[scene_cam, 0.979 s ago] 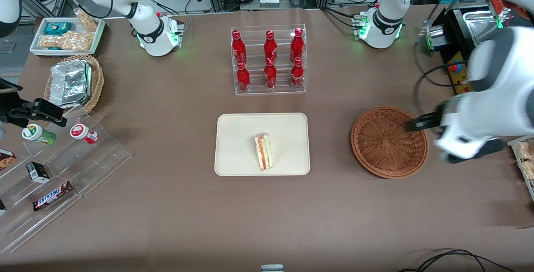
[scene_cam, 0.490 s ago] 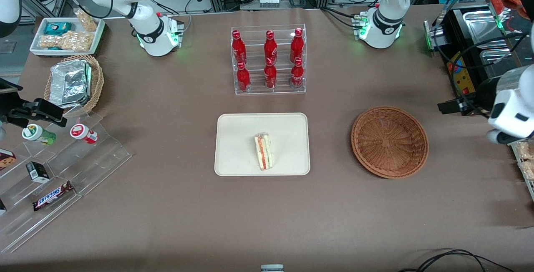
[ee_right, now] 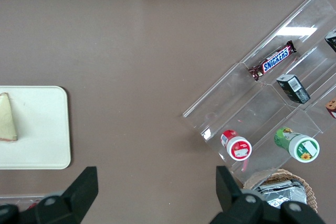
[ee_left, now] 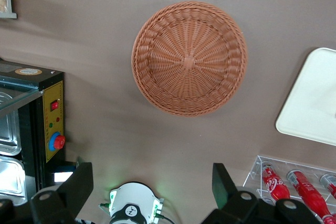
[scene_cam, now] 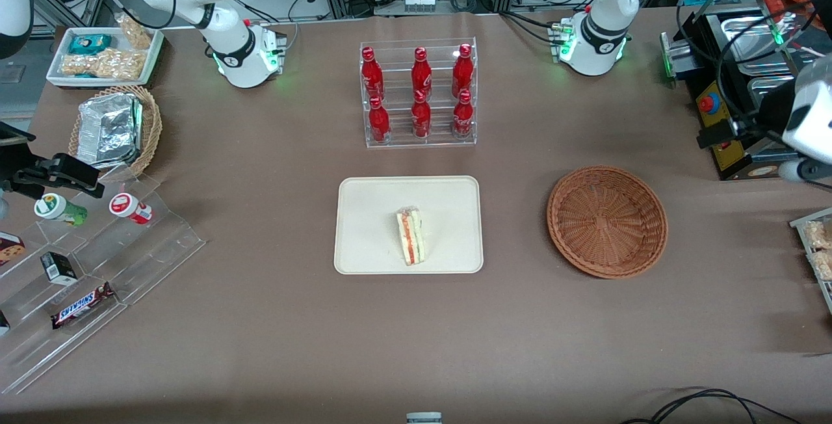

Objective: Place sandwich from basket to tray

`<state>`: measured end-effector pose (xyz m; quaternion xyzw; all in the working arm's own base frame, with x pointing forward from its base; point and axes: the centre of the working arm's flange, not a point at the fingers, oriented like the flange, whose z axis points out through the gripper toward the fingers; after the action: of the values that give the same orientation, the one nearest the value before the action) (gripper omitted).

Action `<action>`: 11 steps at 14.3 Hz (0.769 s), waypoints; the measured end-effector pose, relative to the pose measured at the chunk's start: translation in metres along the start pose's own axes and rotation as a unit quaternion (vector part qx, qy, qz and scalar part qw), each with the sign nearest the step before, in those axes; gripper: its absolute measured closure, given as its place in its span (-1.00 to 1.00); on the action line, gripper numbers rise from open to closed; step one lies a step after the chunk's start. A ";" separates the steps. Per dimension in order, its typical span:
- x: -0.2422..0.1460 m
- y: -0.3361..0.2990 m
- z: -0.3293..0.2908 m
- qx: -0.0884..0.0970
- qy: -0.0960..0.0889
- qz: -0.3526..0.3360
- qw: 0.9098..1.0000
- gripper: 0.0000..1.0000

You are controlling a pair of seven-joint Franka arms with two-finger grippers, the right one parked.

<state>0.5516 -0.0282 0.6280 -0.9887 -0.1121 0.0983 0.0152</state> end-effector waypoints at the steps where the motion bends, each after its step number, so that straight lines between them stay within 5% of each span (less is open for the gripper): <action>1: -0.009 0.004 -0.007 -0.001 0.007 0.005 1.000 -1.00; 4: -0.028 0.013 -0.016 0.009 0.023 0.016 1.000 -1.00; 11: -0.030 0.006 -0.013 0.016 0.027 0.009 0.999 -1.00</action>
<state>0.5270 -0.0412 0.6457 -0.9915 -0.1015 0.0739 0.0326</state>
